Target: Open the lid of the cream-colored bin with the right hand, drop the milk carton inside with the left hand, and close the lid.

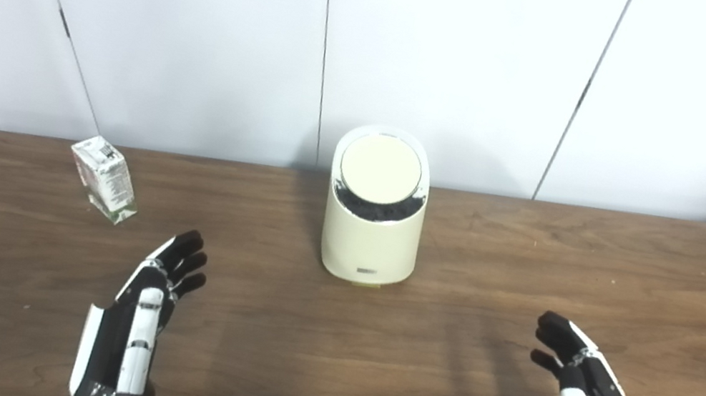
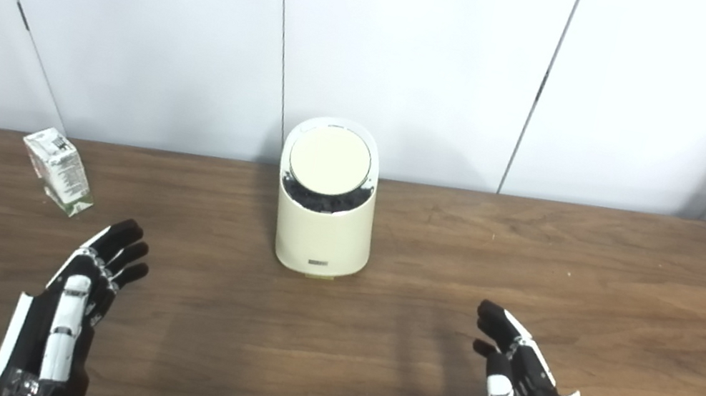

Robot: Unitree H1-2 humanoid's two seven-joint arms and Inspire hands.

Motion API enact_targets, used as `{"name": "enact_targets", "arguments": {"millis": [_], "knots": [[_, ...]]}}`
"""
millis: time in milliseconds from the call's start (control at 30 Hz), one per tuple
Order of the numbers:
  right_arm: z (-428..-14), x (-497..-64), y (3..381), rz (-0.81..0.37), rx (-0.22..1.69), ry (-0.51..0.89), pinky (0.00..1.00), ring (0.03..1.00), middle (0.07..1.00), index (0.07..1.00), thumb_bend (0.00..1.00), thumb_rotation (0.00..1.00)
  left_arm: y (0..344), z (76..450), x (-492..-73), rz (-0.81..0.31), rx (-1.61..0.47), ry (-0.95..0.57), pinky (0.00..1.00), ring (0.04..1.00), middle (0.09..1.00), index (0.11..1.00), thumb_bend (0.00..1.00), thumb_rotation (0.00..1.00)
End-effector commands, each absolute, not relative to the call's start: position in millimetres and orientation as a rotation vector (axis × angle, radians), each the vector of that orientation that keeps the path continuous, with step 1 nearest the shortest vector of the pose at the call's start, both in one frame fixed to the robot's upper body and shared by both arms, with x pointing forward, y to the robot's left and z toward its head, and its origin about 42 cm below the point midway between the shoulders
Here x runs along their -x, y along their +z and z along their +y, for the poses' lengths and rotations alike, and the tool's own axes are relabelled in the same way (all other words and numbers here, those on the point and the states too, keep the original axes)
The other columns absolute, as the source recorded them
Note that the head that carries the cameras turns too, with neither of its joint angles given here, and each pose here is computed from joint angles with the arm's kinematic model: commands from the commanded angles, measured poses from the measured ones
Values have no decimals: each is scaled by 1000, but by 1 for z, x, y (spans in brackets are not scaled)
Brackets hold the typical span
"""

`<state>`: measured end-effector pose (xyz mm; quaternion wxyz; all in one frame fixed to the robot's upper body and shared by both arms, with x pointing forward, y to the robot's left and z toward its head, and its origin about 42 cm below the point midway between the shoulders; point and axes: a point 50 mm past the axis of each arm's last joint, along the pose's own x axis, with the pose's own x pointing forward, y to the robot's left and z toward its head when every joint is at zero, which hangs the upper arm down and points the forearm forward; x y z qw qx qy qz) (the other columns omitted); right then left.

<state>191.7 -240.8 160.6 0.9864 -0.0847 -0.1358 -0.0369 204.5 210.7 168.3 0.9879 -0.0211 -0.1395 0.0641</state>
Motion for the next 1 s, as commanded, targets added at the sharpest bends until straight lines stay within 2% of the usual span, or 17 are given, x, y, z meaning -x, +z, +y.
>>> {"name": "enact_targets", "arguments": {"millis": [0,133,267,533,600,633,667,767,867,967], "knots": [[-224,-196,175,-362,100,-117,802,848,843,812,17,837,169,212,-194,-296,29,131,851,875,883,873,93,932],[-225,-197,173,-362,106,-122,814,857,847,816,31,891,167,213,-194,-305,20,128,850,875,880,864,91,935],[-225,-194,174,-356,128,-114,808,862,855,825,55,986,166,213,-193,-314,18,144,807,856,864,849,94,869],[-227,-191,178,-354,128,-93,795,859,851,817,51,981,167,207,-186,-336,-17,127,769,825,841,819,129,891],[-229,-192,182,-347,132,-89,823,870,859,825,98,939,168,205,-187,-334,-14,132,766,823,838,819,128,896],[-229,-194,186,-350,134,-84,853,876,871,847,197,874,168,205,-187,-333,-16,132,772,824,839,817,131,885],[-230,-195,189,-352,136,-81,877,882,880,864,269,858,168,205,-188,-332,-18,132,775,826,840,815,135,879],[-225,-203,212,-392,189,-47,895,911,912,908,421,882,168,205,-189,-324,-13,136,784,831,845,820,148,886],[-219,-217,236,-428,223,-3,900,942,951,948,496,900,167,205,-190,-320,-7,134,803,843,857,836,163,923],[-209,-237,260,-455,240,25,918,965,972,966,612,870,167,205,-190,-325,-10,137,798,846,860,841,157,937]]}}
